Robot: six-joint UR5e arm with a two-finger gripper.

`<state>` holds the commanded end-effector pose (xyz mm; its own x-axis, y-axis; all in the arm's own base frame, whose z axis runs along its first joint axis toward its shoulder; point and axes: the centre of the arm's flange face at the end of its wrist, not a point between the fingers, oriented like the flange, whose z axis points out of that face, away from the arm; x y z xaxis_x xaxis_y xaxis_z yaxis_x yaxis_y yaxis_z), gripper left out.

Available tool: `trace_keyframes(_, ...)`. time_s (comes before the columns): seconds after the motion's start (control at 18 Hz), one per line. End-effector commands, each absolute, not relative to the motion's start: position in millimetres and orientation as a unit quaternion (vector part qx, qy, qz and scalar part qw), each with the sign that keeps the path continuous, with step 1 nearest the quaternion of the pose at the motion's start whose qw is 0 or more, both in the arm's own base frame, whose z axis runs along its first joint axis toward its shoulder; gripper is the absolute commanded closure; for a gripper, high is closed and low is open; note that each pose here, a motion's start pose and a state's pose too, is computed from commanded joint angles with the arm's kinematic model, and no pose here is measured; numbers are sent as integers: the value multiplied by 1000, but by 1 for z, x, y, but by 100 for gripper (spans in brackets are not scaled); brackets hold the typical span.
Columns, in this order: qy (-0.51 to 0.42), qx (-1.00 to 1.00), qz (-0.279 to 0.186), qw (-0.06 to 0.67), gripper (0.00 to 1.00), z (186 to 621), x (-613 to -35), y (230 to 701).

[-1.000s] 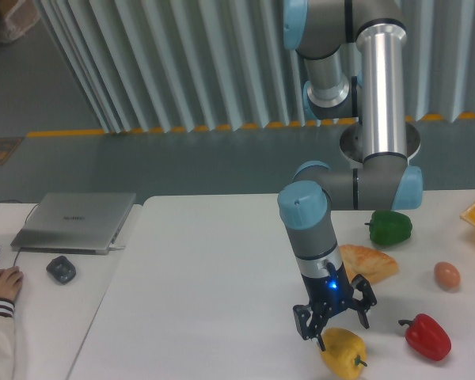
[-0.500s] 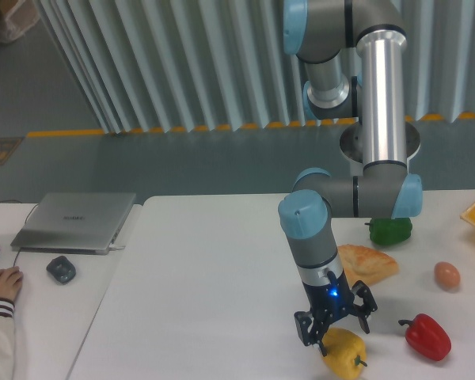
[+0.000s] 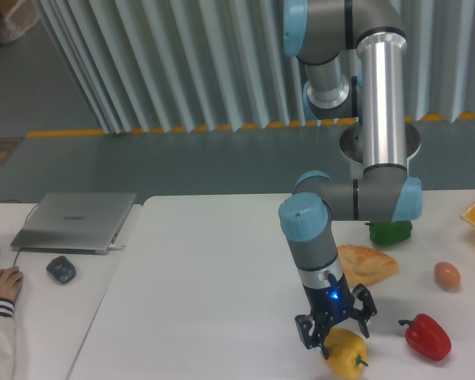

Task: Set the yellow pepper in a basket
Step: 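Lower the open gripper around the yellow pepper and close it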

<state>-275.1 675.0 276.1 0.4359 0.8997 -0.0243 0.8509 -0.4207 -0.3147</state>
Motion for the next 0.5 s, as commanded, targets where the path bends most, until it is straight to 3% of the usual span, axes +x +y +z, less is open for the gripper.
trace_keyframes(0.11,-523,-837,95,129,17,276,-275,675)
trace_keyframes(0.17,-523,-837,95,129,30,277,-275,675)
trace_keyframes(0.5,-521,-839,94,128,39,277,-274,673)
